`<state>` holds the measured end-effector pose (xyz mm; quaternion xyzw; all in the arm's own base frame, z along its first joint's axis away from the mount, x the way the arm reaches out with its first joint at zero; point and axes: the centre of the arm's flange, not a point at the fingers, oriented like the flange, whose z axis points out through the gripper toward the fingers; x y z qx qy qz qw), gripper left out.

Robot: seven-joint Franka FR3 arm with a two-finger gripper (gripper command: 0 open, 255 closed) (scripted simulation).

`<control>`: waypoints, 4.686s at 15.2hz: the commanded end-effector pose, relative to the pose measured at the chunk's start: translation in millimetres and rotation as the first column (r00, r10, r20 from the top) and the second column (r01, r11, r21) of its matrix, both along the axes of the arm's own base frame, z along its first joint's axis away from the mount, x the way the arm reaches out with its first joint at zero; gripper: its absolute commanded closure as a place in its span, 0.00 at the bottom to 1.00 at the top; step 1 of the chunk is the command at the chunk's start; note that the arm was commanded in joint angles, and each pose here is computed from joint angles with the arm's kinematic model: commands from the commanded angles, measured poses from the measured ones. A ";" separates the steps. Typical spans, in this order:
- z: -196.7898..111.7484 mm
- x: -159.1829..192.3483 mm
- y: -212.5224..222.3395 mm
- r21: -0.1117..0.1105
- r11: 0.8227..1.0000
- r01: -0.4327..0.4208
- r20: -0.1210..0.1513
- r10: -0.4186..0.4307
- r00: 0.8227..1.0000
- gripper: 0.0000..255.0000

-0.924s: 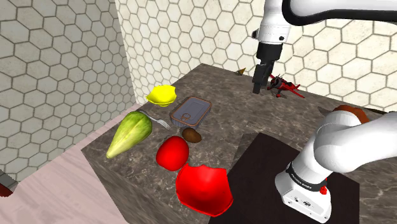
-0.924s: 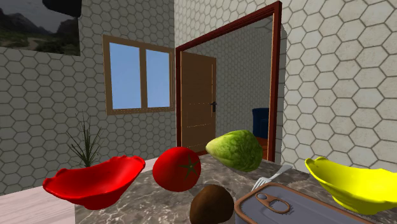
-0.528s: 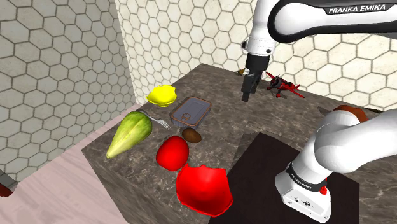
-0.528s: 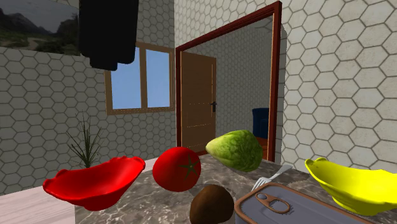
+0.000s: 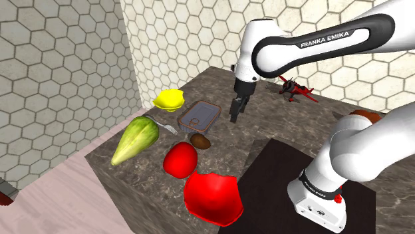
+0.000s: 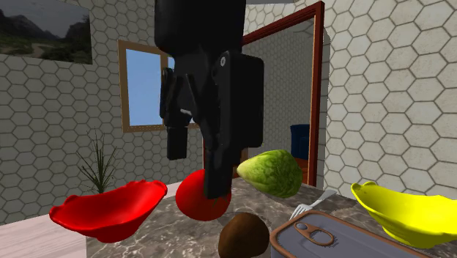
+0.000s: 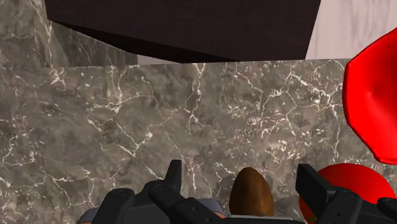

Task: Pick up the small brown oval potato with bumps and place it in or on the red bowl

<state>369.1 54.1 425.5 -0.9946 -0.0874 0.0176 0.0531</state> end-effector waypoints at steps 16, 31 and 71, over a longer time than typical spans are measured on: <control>-136.7 79.8 77.7 0.038 0.994 -0.102 0.115 0.097 0.989 0.00; -160.6 81.1 81.2 0.038 0.994 -0.102 0.115 0.097 0.989 1.00; -8.6 39.7 114.0 0.038 0.994 -0.102 0.115 0.097 0.989 1.00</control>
